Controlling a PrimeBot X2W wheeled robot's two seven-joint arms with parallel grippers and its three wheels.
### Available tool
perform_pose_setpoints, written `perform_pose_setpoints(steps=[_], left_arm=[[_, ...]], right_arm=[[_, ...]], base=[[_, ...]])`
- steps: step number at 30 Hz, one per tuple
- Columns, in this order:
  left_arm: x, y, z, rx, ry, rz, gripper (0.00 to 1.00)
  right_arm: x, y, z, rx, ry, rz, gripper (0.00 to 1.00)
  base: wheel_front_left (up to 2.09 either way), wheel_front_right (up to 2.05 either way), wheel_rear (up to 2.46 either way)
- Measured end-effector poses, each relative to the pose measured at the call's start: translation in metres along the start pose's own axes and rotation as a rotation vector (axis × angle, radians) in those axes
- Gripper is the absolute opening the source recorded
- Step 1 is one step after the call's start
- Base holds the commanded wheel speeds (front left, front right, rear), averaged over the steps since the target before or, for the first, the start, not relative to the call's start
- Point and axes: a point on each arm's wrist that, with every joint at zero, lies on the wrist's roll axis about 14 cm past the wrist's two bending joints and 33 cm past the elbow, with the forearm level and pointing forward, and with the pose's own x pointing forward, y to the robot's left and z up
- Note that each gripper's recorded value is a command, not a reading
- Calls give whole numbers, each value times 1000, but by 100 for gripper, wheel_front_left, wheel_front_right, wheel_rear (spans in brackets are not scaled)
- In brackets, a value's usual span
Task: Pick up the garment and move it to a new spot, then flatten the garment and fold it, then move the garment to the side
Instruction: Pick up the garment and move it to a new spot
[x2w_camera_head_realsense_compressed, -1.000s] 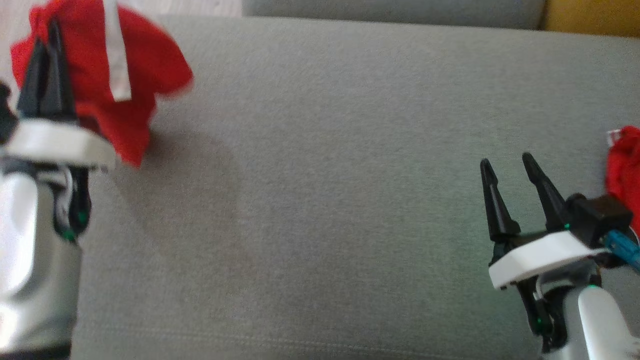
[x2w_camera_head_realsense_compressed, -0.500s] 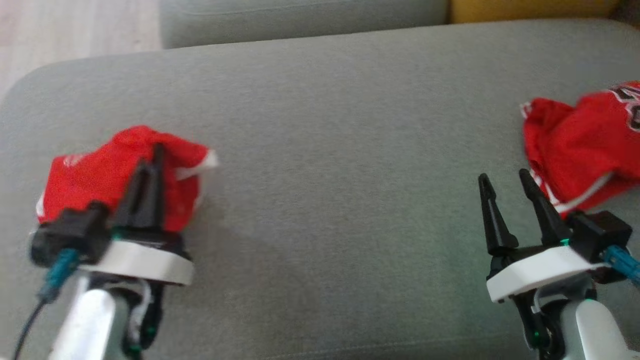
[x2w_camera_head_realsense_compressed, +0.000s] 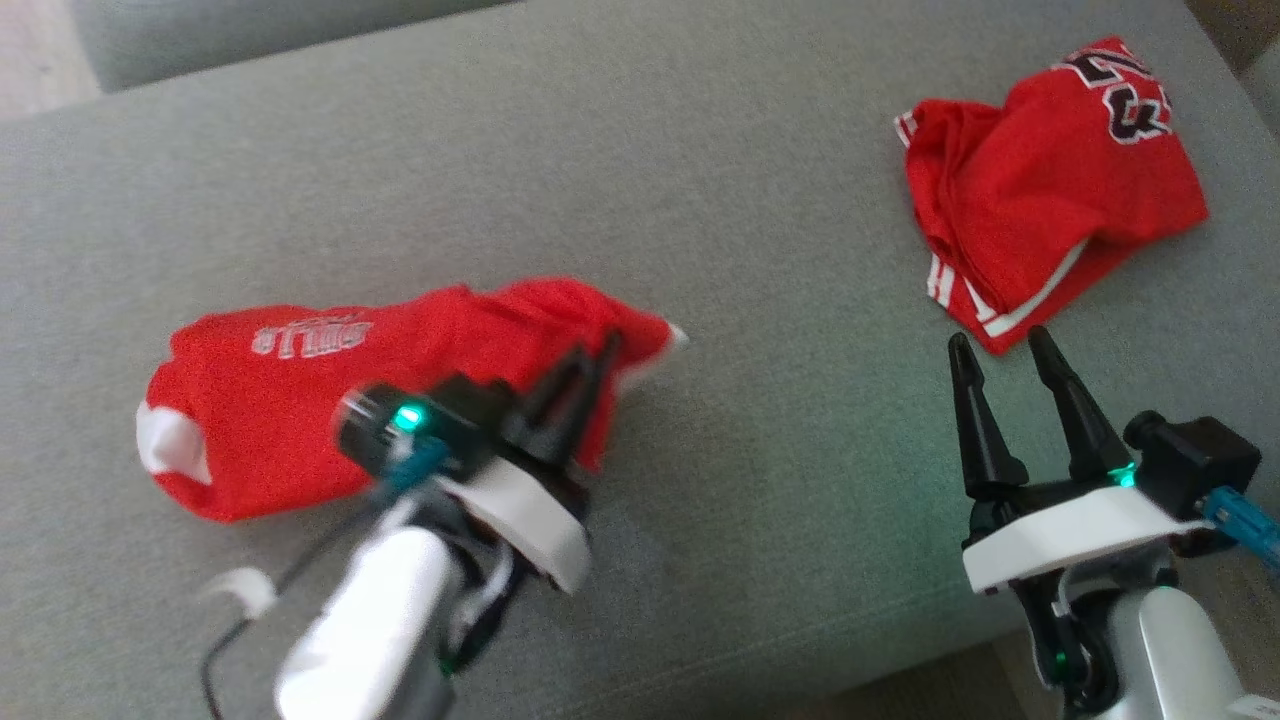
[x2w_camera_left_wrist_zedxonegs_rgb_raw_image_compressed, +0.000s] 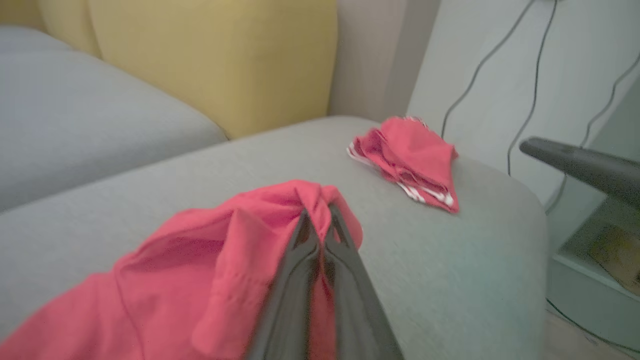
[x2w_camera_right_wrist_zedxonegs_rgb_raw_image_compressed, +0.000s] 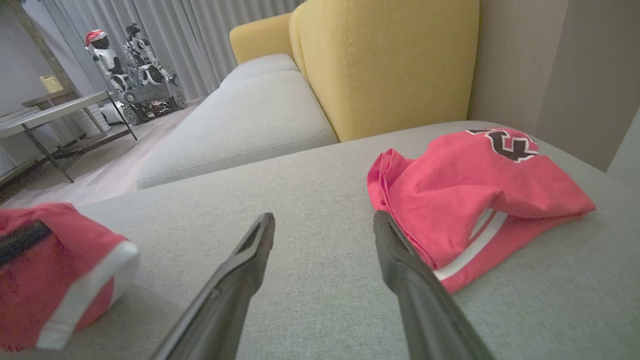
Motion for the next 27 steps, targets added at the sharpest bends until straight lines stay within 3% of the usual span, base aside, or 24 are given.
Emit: perform_pose_setpoints(steps=[4,5,6,12,18,27], left_arm=[[3,-32,-49,-47,142,-98,2],[2,-34,-56,-52,167,-109,37],[2,-34,-60,-50,179,-110,97],[7,-27,-35,-21,66,-95,100],[-1,6,8,15,-68,53,100],[-84,111,49,91,-168,497,100]], right_arm=[[-1,-9,-11,7,30,-30,100],[0,-9,-12,7,29,-31,100],[2,-9,-12,7,29,-29,100],[8,4,-12,-2,29,12,100],[12,18,-7,-8,12,59,100],[19,49,4,-36,-3,153,100]], base=[[0,0,0],[0,0,0],[0,0,0],[0,0,0],[0,0,0],[0,0,0]])
